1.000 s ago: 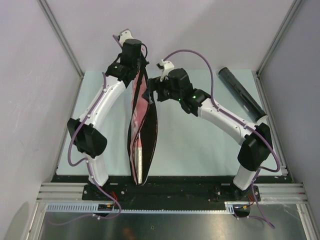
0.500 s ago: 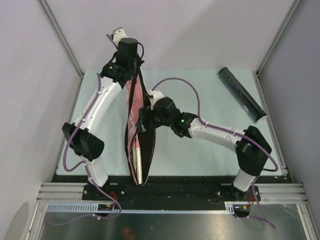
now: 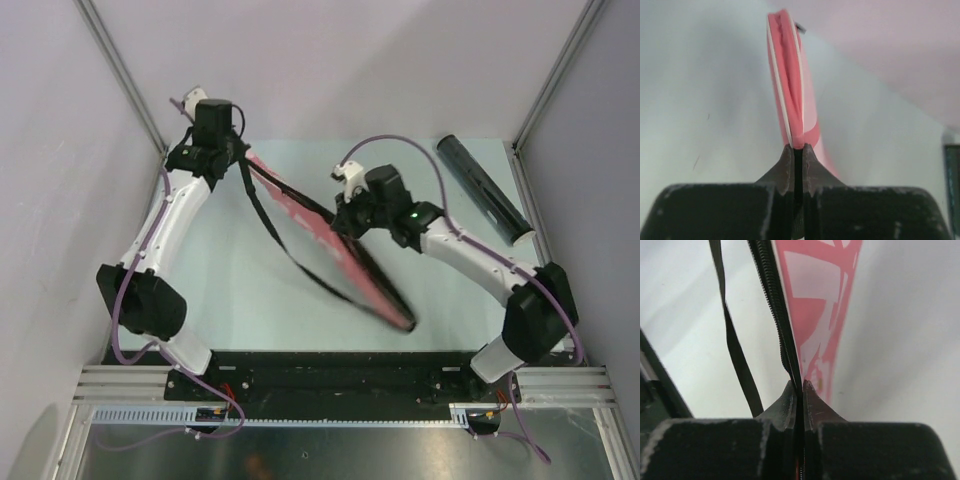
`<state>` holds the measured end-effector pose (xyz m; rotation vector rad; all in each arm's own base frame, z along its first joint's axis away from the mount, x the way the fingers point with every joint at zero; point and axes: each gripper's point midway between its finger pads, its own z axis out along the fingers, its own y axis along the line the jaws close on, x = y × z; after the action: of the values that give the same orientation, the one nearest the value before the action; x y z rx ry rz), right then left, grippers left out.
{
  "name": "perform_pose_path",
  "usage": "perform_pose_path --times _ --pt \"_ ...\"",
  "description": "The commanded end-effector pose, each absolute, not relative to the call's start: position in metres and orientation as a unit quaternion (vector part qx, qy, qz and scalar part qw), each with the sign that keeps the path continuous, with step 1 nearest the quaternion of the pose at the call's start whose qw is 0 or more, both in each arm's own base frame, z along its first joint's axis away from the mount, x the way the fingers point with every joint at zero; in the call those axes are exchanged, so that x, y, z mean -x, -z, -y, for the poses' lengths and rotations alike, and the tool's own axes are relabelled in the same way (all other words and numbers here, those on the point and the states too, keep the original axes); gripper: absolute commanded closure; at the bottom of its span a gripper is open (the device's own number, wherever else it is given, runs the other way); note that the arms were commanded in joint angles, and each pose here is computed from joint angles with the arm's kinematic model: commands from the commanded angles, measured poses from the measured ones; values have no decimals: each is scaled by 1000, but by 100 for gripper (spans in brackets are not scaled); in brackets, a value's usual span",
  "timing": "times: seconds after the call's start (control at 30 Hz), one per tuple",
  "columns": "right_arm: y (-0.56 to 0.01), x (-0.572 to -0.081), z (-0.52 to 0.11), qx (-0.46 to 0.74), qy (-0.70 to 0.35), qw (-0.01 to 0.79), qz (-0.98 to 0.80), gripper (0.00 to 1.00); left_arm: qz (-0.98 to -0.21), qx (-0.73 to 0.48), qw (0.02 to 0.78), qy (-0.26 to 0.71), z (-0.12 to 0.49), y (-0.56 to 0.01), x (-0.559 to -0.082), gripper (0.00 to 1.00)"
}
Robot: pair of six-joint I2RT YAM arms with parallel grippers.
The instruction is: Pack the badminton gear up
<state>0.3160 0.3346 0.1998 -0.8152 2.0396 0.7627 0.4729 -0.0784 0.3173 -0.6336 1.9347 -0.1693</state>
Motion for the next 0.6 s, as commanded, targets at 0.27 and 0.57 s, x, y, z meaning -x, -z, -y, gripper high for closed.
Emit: perform_pose_path --times 0.27,0.57 --pt "-170 -297 -300 427 -287 349 -783 100 -836 357 402 108 45 -215 -405 99" --pt "-153 -272 -311 402 -380 324 -768 100 -843 365 355 171 66 -200 -382 29"
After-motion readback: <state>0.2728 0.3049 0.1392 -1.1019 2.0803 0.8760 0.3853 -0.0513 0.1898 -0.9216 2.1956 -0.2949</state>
